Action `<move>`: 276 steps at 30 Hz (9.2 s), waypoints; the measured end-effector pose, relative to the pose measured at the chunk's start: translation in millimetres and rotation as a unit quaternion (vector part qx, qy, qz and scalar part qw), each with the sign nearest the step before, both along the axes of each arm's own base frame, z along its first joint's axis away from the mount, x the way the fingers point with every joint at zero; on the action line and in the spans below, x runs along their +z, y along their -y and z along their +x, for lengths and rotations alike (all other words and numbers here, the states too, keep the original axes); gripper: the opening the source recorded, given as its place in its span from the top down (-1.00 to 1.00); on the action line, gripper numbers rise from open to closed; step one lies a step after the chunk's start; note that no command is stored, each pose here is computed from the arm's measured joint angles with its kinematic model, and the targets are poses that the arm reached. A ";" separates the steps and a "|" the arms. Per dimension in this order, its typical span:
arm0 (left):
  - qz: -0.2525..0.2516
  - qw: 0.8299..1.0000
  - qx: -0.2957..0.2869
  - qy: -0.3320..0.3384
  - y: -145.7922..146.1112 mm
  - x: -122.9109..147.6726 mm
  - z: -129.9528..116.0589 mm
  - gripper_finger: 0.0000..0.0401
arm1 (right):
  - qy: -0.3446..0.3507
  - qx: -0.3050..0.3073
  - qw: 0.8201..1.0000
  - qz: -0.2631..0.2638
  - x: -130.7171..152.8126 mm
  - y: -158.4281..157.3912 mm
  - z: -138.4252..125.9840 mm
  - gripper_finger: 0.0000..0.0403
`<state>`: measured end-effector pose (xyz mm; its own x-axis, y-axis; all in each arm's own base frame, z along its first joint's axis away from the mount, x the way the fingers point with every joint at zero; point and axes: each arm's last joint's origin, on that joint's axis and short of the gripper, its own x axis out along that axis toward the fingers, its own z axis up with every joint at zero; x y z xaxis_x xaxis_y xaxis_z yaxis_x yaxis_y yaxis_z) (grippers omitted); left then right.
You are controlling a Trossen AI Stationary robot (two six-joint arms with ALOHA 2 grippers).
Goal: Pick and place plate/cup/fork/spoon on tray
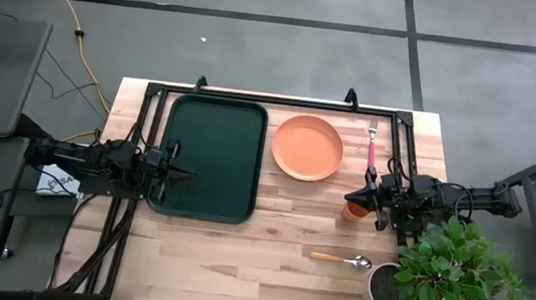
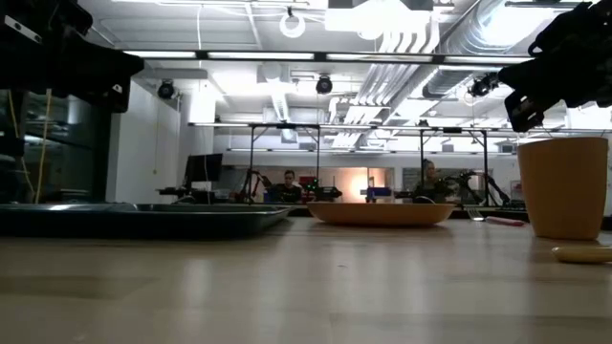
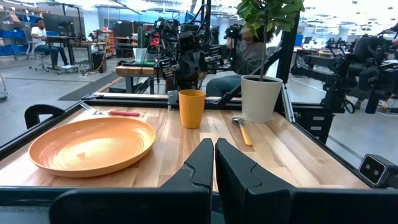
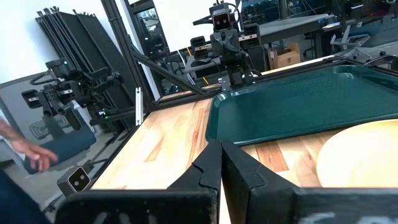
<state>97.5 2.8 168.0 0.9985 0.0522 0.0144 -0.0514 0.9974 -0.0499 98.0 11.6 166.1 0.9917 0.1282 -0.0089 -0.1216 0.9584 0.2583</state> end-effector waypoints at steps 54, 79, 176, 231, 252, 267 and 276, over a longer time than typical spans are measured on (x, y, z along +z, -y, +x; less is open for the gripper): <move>0.000 1.000 0.000 0.000 0.0 0.2 0.0 0.98 | 0.000 0.000 1.000 0.000 0.0 0.0 0.0 1.00; 0.000 1.000 0.000 0.000 0.0 0.2 0.0 0.98 | 0.000 0.000 1.000 0.000 -0.1 0.0 0.0 1.00; 0.000 1.000 0.000 0.000 0.0 0.1 0.0 0.98 | -0.025 -0.476 0.824 0.305 81.2 43.8 71.3 0.45; 0.000 1.000 0.000 0.000 0.0 0.1 0.0 0.98 | -0.198 -0.529 0.785 0.255 68.2 140.3 112.3 0.98; 0.000 1.000 0.000 0.000 0.0 0.2 0.0 0.98 | -0.311 -0.366 0.858 0.182 52.2 113.5 281.3 1.00; 0.000 1.000 0.000 0.000 0.0 0.2 0.0 0.98 | -0.355 -0.287 0.843 0.283 -7.2 148.4 394.9 1.00; 0.000 1.000 0.000 0.000 0.0 0.0 0.0 0.98 | -0.360 -0.324 0.819 0.308 -28.9 144.3 408.7 1.00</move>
